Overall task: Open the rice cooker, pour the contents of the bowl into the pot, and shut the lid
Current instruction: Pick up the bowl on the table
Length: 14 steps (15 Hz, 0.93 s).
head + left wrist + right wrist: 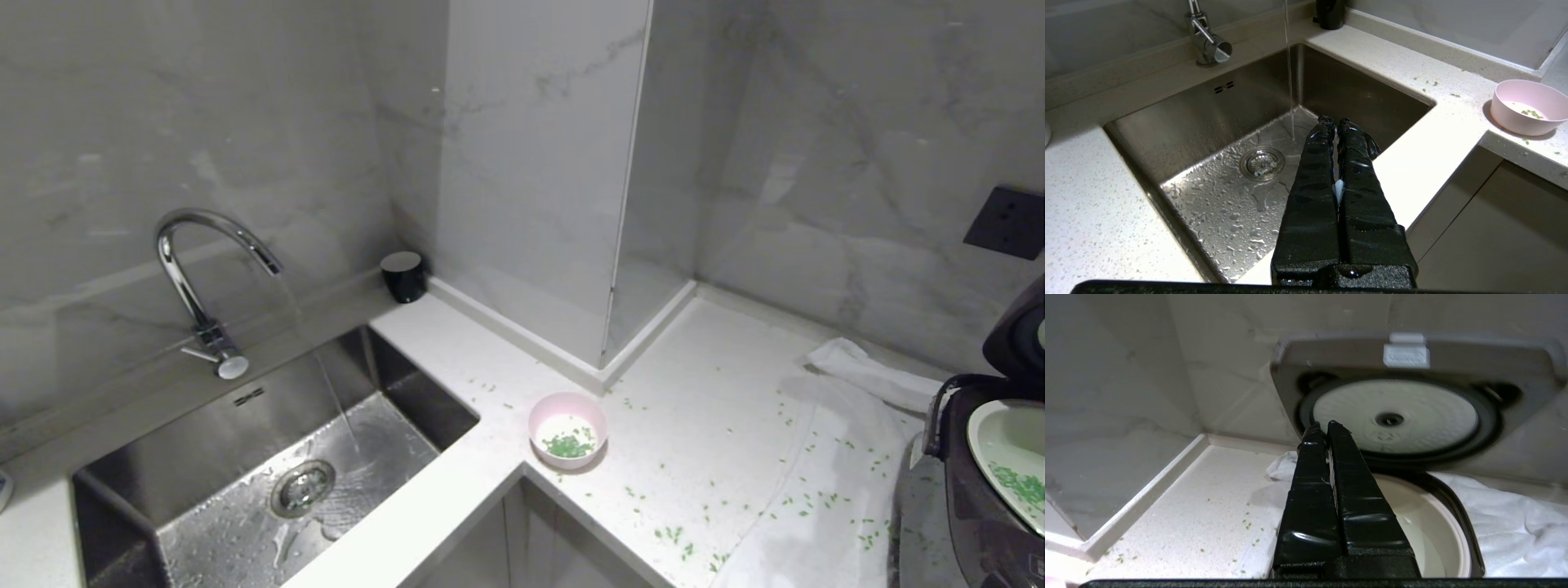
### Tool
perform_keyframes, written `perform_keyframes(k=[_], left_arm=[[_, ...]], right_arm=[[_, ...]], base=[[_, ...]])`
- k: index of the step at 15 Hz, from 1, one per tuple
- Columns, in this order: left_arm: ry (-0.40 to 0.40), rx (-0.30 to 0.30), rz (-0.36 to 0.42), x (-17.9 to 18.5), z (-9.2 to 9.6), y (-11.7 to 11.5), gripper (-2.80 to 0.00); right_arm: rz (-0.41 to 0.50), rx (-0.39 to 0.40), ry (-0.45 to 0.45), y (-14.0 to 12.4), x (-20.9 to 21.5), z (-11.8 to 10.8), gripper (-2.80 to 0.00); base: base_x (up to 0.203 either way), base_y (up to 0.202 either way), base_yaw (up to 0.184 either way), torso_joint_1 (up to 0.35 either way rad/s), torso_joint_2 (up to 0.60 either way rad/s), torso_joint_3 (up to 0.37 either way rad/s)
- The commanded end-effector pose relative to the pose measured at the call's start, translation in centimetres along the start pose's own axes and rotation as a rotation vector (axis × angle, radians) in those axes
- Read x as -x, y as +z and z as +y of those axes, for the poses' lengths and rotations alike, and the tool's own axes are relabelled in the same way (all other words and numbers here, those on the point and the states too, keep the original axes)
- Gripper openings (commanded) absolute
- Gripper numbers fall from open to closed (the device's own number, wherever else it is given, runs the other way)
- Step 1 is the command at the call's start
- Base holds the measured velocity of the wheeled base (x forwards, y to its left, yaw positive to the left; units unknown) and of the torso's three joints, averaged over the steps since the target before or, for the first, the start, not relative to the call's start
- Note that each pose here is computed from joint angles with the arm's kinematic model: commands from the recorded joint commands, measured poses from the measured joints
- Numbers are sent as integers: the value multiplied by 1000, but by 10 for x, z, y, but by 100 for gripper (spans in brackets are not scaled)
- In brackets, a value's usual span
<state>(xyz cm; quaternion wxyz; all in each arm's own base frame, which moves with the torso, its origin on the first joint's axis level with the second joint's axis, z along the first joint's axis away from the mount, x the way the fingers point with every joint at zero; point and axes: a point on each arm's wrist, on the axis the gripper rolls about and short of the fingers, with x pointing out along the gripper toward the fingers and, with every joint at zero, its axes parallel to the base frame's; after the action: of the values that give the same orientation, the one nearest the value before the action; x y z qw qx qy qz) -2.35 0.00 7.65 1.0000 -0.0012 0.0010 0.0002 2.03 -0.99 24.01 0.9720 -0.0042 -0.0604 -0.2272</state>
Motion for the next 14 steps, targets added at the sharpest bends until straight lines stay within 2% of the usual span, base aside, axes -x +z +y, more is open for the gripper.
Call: perform_keyframes(k=[1,3,6,8,10,12,14], left_arm=[[2,1,0,0,0,0,-280],[3,-1,0,0,0,0,-280],[3,-1,0,0,0,0,-280],[3,-1,0,0,0,0,-280],[3,-1,1,0,0,0,-280],[1,-1,1,0,0,0,-280],[4,-4,4,0,0,0,-280]], right_arm=[[-103,-36,41,-22,36,-17,-280],[-153,-11,156,-44,54,-23,-280],[-156,73,332,-92,71,-24,-280],[-80,136,403,-124,66,-18,-280],[-13,163,435,-148,61,-14,-280],[29,131,477,-153,62,-13,-280],[118,143,512,-161,63,-13,-280]], base=[[0,0,0,0,0,0],[0,0,0,0,0,0],[0,0,0,0,0,0],[0,0,0,0,0,0],[0,0,0,0,0,0],[0,0,0,0,0,0],[0,0,0,0,0,0]])
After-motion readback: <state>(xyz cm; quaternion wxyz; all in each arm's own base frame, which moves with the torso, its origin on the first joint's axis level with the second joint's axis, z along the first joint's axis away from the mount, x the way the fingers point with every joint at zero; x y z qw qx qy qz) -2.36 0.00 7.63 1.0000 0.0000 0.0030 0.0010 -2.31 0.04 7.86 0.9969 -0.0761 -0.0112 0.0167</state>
